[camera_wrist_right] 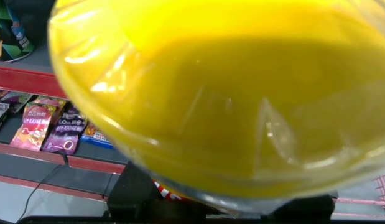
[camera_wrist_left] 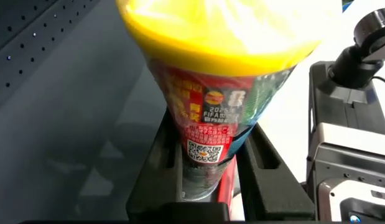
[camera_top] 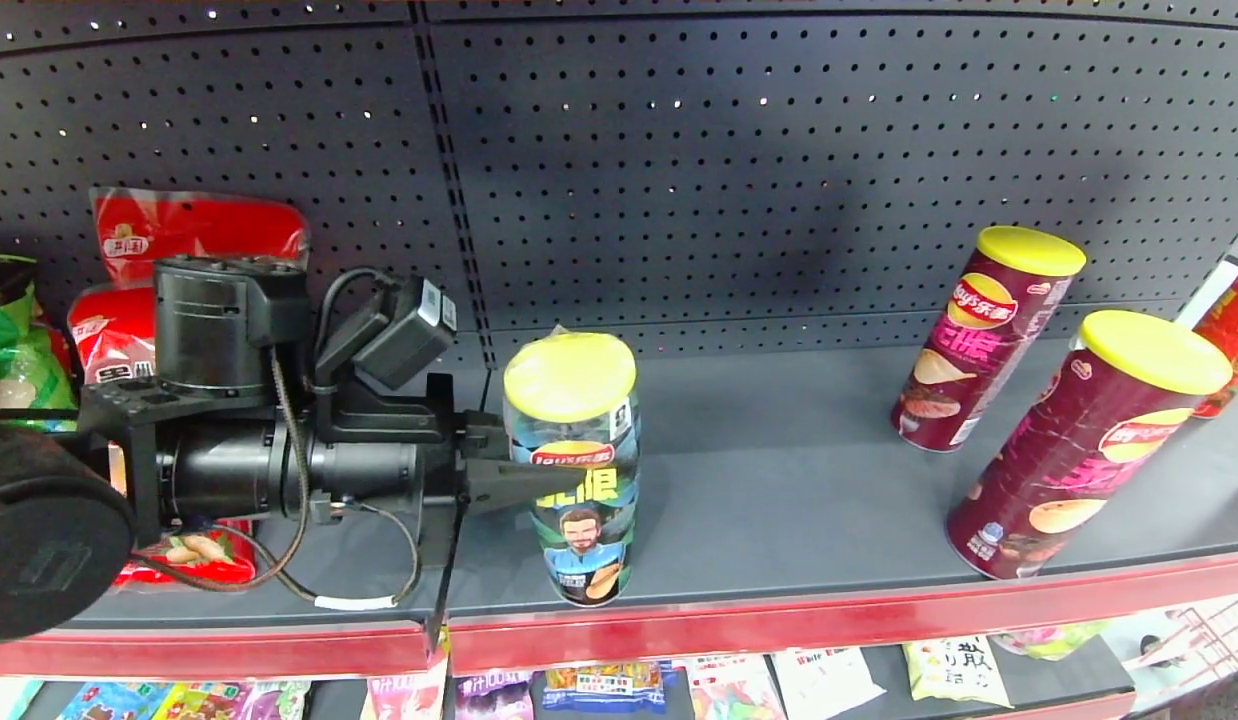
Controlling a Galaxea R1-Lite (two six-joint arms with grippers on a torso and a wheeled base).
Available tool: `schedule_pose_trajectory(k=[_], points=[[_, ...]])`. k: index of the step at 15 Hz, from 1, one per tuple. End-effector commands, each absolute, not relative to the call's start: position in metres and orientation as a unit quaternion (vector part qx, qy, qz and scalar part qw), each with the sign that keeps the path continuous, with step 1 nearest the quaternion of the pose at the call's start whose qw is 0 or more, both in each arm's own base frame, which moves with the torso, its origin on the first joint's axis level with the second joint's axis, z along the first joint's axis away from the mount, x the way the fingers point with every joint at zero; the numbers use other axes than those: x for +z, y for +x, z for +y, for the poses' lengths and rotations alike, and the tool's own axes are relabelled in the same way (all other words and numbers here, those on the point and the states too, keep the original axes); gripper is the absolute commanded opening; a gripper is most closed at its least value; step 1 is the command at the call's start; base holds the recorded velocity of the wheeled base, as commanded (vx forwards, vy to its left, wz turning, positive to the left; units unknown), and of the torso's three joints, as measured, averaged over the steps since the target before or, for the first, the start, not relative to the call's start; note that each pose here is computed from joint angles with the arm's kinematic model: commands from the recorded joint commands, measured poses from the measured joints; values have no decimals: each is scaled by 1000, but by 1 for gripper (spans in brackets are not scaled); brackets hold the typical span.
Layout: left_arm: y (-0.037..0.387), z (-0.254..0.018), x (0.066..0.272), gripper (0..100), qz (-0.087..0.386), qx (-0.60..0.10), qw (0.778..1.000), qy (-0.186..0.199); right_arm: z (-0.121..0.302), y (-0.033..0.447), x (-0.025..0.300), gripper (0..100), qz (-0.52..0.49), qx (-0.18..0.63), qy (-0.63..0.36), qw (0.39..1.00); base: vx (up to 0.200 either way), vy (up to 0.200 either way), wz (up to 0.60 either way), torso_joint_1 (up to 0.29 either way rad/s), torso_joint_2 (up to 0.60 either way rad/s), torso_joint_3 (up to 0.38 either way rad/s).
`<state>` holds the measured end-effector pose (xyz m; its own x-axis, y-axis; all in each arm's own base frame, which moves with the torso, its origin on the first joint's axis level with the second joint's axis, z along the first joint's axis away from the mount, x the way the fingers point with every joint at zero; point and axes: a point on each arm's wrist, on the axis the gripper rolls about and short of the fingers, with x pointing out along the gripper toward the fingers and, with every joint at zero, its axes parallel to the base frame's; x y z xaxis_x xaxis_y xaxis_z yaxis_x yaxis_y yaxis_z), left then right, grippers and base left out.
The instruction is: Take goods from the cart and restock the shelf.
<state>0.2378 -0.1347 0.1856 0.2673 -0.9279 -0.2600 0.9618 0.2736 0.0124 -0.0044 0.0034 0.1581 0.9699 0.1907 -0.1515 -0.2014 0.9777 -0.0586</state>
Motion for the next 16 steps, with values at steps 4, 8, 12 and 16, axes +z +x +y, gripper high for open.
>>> schedule_pose_trajectory(k=[4, 8, 12, 16], points=[[234, -133, 182, 0, 110, -596, 791, 85, 3, -3, 158, 0, 77, 100, -37, 991, 0, 0, 0, 0, 0, 0], [233, -133, 182, 100, 112, -587, 797, 86, 4, -2, 159, 0, 78, 101, -38, 991, 0, 0, 0, 0, 0, 0], [221, -123, 180, 100, 121, -559, 815, 93, 6, 6, 172, 0, 86, 152, -34, 984, 0, 0, 0, 0, 0, 0], [189, -93, 175, 100, 132, -502, 849, 100, 11, 39, 200, 0, 112, 248, -56, 961, 0, 0, 0, 0, 0, 0]])
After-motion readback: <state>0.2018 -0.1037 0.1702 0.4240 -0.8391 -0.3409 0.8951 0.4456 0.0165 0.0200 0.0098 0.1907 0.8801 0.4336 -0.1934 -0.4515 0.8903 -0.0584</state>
